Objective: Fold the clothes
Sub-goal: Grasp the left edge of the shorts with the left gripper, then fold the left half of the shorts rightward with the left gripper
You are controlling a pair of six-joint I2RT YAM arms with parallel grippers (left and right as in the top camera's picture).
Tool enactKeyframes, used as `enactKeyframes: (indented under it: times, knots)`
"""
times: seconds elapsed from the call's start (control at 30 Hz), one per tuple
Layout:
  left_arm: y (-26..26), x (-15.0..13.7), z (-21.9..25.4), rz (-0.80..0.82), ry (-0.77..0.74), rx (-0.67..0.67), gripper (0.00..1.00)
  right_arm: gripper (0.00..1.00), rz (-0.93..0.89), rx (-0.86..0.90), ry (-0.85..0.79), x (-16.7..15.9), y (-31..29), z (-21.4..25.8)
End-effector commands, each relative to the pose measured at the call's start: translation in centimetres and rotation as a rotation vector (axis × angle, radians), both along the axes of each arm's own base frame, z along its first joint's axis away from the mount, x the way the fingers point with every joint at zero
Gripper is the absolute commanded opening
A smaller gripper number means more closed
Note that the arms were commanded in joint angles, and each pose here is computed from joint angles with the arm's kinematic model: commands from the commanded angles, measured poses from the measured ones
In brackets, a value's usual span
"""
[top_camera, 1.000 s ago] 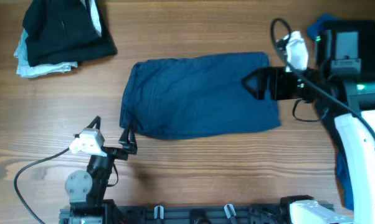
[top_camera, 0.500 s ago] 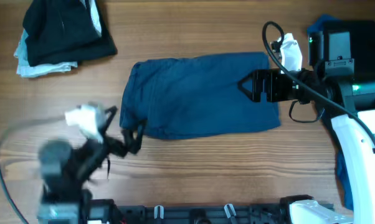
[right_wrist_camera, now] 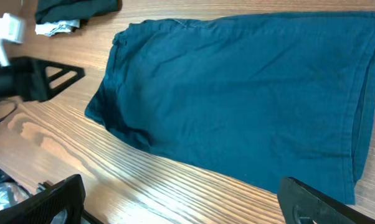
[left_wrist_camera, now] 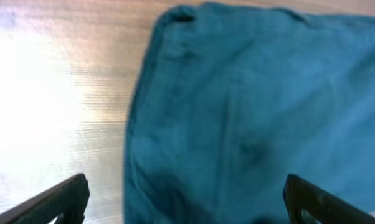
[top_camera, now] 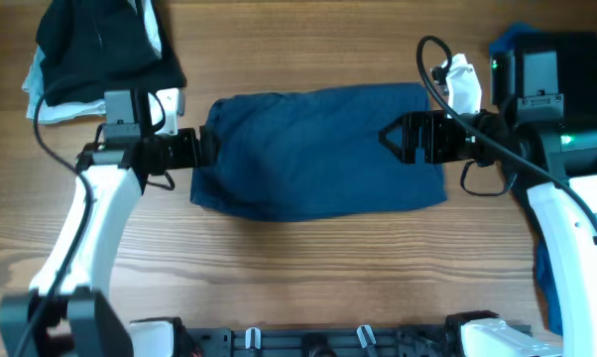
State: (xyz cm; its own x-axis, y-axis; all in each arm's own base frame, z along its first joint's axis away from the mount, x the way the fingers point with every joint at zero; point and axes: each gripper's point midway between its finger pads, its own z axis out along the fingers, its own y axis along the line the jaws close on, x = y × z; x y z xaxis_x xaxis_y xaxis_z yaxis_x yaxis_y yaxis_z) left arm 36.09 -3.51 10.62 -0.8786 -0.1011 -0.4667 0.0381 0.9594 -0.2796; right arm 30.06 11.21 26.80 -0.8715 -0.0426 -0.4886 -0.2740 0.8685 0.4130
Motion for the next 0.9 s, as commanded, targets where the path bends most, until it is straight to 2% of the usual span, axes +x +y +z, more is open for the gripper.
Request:
enactKeyframes:
  times: [0.0,0.27,0.4,0.43,0.5,0.57,0.63,0.67,0.7,0.77,0.8,0.83,0.87]
  knots:
    - [1.0,1.1,-3.1,-0.049,0.034,0.020,1.00,1.00,0.004,-0.025,-0.014,-0.1,-0.2,0.0]
    - [-0.2,0.7,-7.9,-0.175,0.115,-0.142,0.98,1.00,0.004,-0.026,-0.011,0.0,-0.2,-0.1]
    - [-0.9,0.9,-9.4,-0.191,0.131,-0.186,0.86,1.00,0.004,-0.026,-0.010,0.1,-0.2,-0.1]
    - [-1.1,0.9,-9.7,-0.195,0.136,-0.201,0.86,1.00,0.004,-0.026,-0.010,0.1,-0.2,-0.1]
    - [-1.4,0.6,-10.5,-0.199,0.156,-0.225,1.00,1.00,0.004,-0.026,-0.010,0.1,-0.2,-0.2]
    - [-1.8,0.4,-10.8,-0.205,0.170,-0.252,0.99,1.00,0.004,-0.026,-0.010,0.1,-0.2,-0.2]
    - [-2.4,0.2,-10.5,-0.214,0.171,-0.293,0.76,1.00,0.004,-0.026,-0.008,0.1,-0.2,-0.2]
    - [-2.7,0.2,-10.3,-0.221,0.166,-0.314,0.58,1.00,0.004,-0.026,-0.008,0.1,-0.2,-0.2]
    - [-2.9,0.2,-10.1,-0.225,0.162,-0.327,0.51,1.00,0.004,-0.026,-0.006,0.2,-0.2,-0.3]
    - [-3.2,0.1,-10.0,-0.216,0.175,-0.346,0.61,1.00,0.004,-0.026,-0.004,0.2,-0.2,-0.4]
    - [-3.4,-0.1,-10.0,-0.215,0.187,-0.352,0.60,1.00,0.004,-0.026,-0.002,0.2,-0.2,-0.4]
    - [-3.7,-0.3,-10.1,-0.220,0.194,-0.351,0.57,1.00,0.004,-0.027,-0.001,0.2,-0.2,-0.4]
    - [-4.1,-0.4,-10.1,-0.230,0.200,-0.352,0.48,1.00,0.004,-0.027,0.002,0.2,-0.2,-0.5]
